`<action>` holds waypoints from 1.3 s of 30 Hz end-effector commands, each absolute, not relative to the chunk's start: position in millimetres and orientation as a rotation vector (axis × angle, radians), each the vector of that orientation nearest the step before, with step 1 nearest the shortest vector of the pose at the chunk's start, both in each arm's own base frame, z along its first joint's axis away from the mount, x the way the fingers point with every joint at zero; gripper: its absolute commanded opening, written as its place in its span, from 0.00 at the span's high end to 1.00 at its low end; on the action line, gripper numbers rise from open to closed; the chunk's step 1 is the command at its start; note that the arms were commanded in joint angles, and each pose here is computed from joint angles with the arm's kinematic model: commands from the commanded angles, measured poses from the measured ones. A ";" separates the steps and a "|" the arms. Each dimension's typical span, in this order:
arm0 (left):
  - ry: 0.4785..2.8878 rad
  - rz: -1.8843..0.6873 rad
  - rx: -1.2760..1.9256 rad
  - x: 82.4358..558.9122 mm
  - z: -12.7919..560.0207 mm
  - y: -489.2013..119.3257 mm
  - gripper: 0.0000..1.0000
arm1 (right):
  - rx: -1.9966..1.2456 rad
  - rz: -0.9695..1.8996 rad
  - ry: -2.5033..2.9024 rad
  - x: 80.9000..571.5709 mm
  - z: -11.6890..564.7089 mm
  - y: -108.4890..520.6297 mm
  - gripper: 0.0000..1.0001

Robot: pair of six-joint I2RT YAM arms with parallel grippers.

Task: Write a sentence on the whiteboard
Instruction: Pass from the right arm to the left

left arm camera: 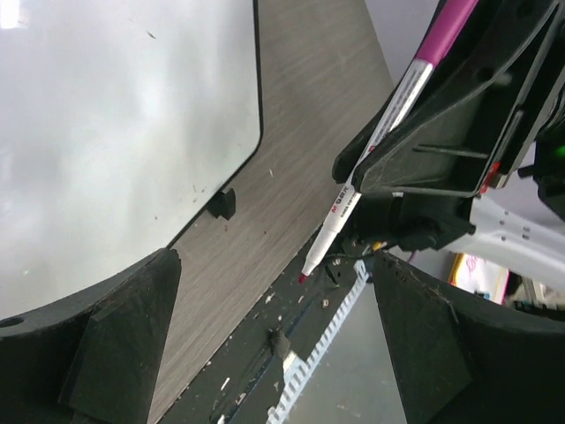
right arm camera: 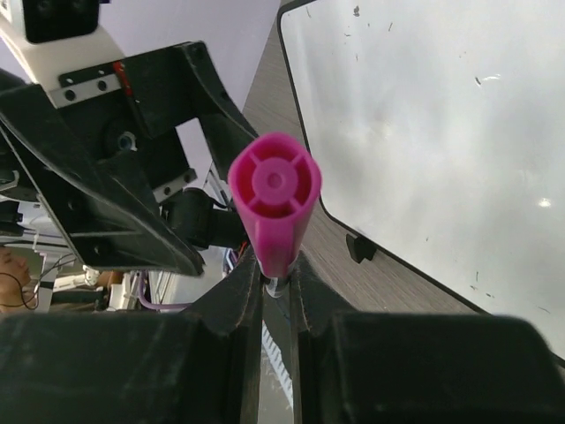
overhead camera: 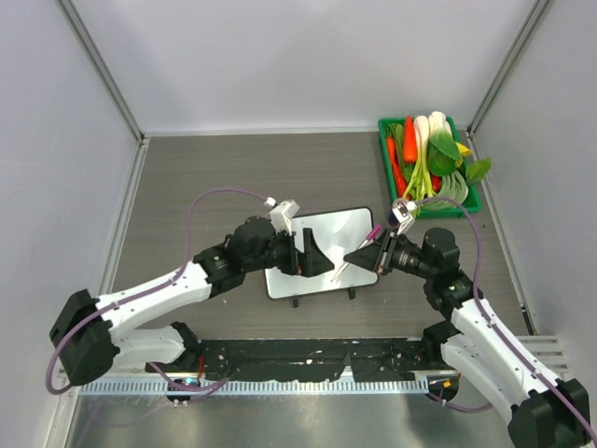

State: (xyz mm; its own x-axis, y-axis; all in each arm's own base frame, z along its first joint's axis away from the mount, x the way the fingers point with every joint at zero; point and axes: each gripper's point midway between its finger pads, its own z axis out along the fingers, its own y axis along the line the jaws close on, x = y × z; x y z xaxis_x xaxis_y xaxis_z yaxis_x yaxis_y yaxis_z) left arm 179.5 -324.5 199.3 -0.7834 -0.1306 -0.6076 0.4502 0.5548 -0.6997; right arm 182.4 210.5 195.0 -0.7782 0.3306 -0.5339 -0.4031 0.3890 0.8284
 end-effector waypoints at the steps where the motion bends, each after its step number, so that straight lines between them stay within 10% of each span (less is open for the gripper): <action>1: 2.015 -1.437 0.493 170.6 237.6 -359.1 0.08 | -0.136 1.523 1.866 187.7 221.9 218.8 0.98; 10: 2.005 -1.511 0.588 168.8 229.7 -376.7 0.32 | -0.103 1.574 1.855 196.1 223.3 224.2 0.98; 23: 2.062 -1.454 0.591 171.9 212.6 -373.8 1.00 | -0.064 1.561 1.860 202.3 222.5 223.3 0.99; 33: 2.052 -1.445 0.659 168.9 221.6 -371.0 1.00 | -0.140 1.600 1.875 195.7 226.9 228.2 0.54; 39: 2.036 -1.443 0.677 166.1 224.5 -367.4 1.00 | -0.159 1.620 1.845 190.8 233.5 228.3 0.61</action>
State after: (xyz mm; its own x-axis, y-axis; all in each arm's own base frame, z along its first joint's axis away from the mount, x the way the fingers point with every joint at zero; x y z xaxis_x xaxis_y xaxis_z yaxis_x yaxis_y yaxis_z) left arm 166.3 -367.9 197.8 -0.7670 0.1046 -0.6330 0.6244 0.3489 -0.6989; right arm 193.4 227.0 207.7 -0.8149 0.3300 -0.4766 -0.4042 0.2658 0.8752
